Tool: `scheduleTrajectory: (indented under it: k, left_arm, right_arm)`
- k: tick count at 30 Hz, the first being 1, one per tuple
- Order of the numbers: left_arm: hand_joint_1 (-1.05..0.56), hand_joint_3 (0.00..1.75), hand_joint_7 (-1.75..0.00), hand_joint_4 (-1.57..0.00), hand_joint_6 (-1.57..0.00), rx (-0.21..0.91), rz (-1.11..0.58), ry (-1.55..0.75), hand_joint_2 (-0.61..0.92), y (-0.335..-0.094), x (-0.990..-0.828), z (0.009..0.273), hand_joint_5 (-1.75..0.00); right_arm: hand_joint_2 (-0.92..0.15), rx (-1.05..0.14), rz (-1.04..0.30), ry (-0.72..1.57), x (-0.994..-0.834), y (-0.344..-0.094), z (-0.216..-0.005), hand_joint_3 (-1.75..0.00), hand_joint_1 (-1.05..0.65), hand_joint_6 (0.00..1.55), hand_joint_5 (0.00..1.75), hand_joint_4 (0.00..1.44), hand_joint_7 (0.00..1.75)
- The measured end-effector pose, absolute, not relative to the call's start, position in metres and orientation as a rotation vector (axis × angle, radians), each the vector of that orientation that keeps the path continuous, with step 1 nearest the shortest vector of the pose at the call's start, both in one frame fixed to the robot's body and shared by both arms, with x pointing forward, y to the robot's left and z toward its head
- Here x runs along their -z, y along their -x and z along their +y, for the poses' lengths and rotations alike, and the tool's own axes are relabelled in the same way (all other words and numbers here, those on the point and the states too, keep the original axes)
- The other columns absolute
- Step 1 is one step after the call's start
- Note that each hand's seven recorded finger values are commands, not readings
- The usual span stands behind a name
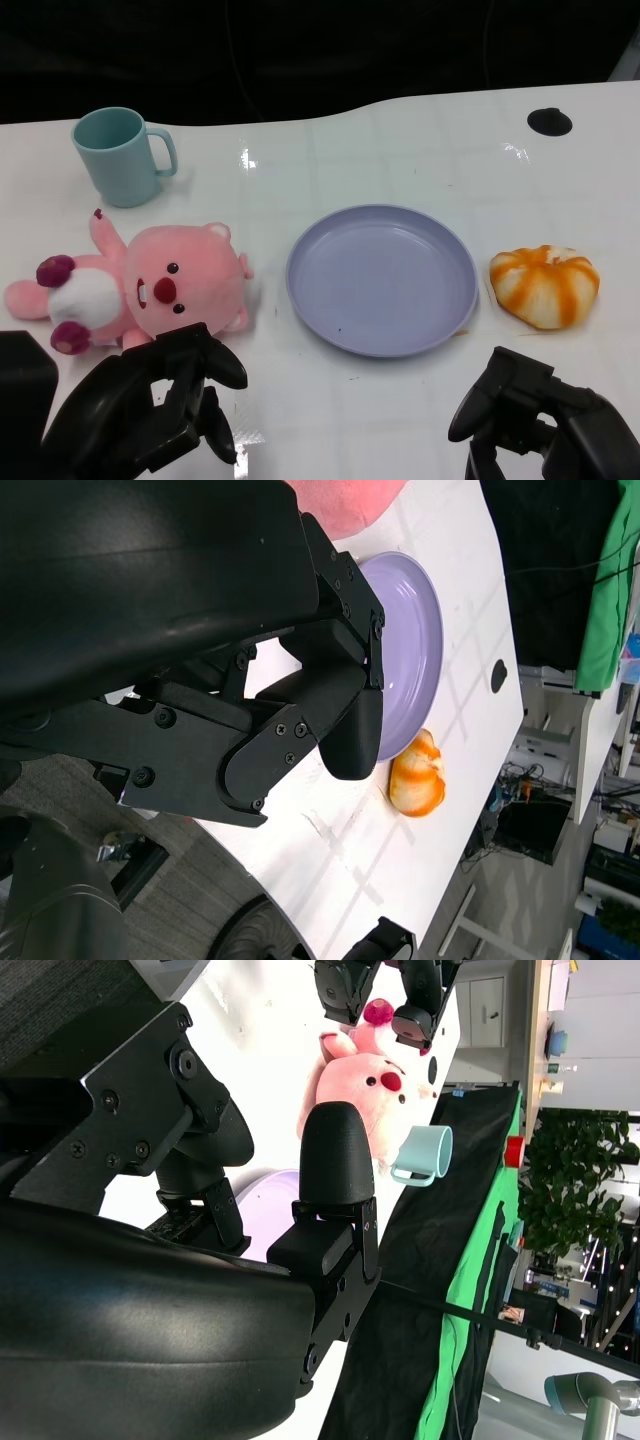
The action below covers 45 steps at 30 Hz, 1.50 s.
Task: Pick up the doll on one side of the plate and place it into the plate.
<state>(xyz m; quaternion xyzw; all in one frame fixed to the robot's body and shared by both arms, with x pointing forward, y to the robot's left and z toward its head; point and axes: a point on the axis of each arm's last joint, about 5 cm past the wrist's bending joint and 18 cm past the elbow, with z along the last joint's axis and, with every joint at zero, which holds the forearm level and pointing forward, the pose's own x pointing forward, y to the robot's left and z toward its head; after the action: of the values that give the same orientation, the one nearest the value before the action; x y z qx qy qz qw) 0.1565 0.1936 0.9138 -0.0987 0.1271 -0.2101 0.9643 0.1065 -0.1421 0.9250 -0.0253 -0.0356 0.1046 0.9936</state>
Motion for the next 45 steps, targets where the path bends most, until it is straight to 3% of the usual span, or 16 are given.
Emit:
scheduleTrajectory:
  k: [31, 38, 43, 45]
  left_arm:
    - [-0.18, 1.07, -1.49, -0.66, -0.63, 0.424, 0.255, 0.191, 0.58, -0.1566, -0.9143, 0.1944, -1.74]
    - [-0.22, 1.10, -1.09, -0.62, -0.65, 0.405, 0.194, 0.176, 0.50, -0.1562, -0.9158, 0.1941, -1.49]
    - [-0.24, 0.84, -0.84, -0.59, -0.65, 0.374, 0.104, 0.186, 0.63, -0.1563, -0.9194, 0.1957, -1.34]
    - [-0.30, 0.63, -0.72, -0.56, -0.63, 0.359, 0.057, 0.170, 0.74, -0.1564, -0.9217, 0.1972, -1.26]
  right_arm:
    - [-0.40, -0.210, -0.073, 0.053, -0.9254, -0.1066, -0.1421, -1.39, 0.11, 0.61, 1.75, 0.71, 1.56]
    - [-0.41, -0.209, -0.073, 0.054, -0.9255, -0.1066, -0.1422, -1.39, 0.11, 0.61, 1.75, 0.70, 1.56]
    - [-0.42, -0.209, -0.074, 0.055, -0.9256, -0.1068, -0.1422, -1.38, 0.12, 0.61, 1.75, 0.70, 1.56]
    - [-0.42, -0.209, -0.074, 0.056, -0.9256, -0.1068, -0.1422, -1.38, 0.12, 0.61, 1.75, 0.70, 1.56]
